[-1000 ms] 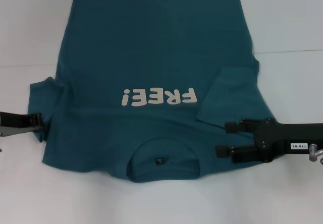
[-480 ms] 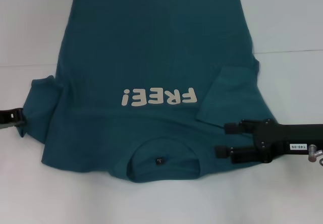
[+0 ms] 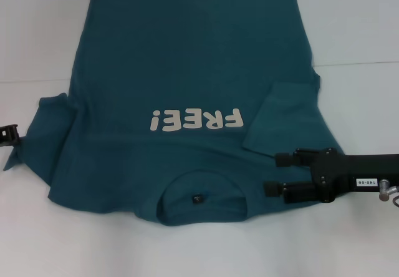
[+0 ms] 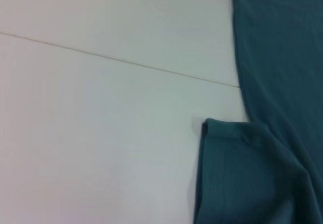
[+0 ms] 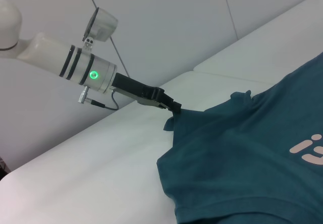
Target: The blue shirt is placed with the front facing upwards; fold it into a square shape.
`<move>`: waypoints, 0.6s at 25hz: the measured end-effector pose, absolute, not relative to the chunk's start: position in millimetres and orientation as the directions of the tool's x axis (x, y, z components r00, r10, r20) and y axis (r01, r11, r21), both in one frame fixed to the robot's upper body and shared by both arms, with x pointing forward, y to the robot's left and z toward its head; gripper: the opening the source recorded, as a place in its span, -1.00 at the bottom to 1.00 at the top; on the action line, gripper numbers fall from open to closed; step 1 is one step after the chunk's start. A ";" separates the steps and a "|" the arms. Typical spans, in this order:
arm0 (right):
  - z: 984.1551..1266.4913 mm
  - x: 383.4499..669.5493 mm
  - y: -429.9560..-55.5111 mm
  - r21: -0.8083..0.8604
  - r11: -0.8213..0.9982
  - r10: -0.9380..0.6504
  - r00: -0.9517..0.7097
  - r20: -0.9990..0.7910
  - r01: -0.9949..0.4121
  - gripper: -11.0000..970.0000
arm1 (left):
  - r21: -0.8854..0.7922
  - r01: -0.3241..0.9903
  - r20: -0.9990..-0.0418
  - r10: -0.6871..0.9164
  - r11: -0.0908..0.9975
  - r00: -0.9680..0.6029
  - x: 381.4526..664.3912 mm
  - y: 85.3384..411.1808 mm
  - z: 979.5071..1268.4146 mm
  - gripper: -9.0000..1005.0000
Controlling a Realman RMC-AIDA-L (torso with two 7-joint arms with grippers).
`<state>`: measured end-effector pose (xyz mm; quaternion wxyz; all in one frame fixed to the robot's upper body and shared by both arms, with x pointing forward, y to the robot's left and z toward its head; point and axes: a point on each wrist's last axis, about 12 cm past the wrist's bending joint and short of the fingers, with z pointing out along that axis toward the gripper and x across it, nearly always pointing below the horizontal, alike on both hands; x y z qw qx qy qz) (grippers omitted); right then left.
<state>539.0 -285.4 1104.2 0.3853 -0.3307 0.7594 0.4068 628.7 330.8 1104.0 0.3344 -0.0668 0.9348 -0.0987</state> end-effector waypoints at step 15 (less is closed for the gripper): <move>1104.1 541.2 -283.7 0.371 0.453 -0.182 -0.491 -0.852 -0.811 0.95 | -0.198 -0.105 -0.654 -0.211 0.975 -0.727 633.8 342.8 1109.0 -0.91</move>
